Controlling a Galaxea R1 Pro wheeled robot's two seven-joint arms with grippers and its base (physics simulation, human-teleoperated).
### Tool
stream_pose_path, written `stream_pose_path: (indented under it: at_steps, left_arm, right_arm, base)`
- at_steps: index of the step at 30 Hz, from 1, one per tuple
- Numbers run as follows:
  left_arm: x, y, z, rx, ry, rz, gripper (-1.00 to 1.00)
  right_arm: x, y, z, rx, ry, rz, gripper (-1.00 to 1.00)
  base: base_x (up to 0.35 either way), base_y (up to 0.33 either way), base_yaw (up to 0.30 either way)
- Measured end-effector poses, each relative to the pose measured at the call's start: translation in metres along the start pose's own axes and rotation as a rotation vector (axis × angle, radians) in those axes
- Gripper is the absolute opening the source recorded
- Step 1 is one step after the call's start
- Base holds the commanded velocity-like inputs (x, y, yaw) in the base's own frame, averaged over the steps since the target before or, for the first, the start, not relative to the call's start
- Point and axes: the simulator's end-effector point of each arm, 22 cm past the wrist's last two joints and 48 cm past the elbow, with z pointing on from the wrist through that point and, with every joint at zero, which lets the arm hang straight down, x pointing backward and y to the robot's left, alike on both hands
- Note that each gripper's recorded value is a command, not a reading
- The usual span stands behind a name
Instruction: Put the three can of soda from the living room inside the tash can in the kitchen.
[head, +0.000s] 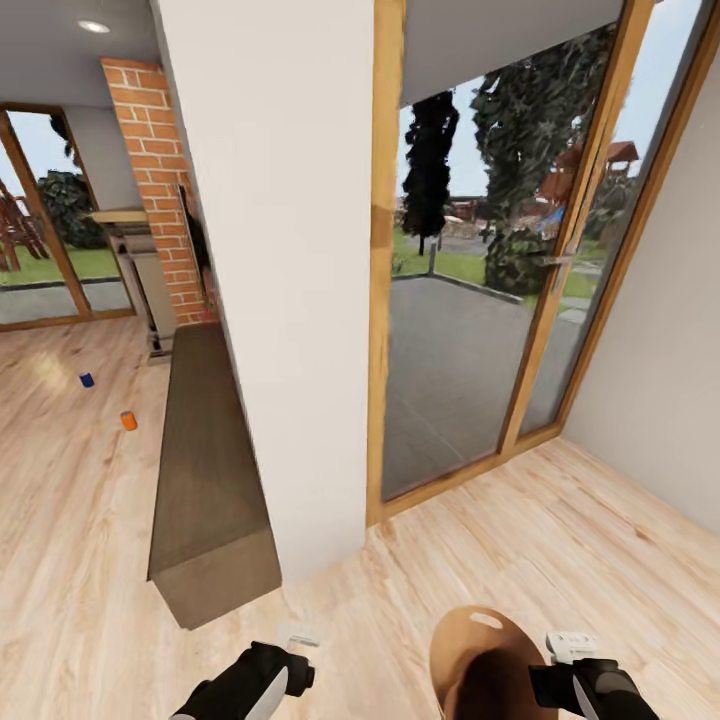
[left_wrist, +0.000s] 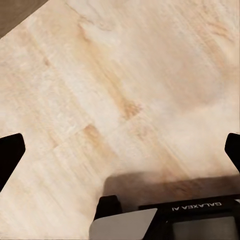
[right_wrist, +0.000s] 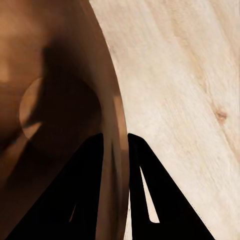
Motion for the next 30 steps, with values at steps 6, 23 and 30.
stream_pose_path:
  at_steps: [6, 23, 30]
  left_arm:
    - [0.002, 0.001, 0.001, 0.000, 0.005, -0.002, 1.00]
    - [0.000, 0.001, 0.002, -0.001, -0.005, -0.003, 1.00]
    - [-0.001, 0.001, 0.002, -0.001, -0.009, -0.004, 1.00]
  right_arm:
    - [0.001, 0.000, 0.002, -0.004, -0.003, 0.004, -1.00]
    - [0.001, 0.004, 0.011, -0.015, -0.084, -0.022, -1.00]
    - [0.001, 0.004, 0.011, -0.013, -0.086, -0.026, -1.00]
  base:
    - [-0.140, 0.288, 0.140]
    - [-0.010, 0.126, 0.008]
    - [0.000, 0.072, 0.000]
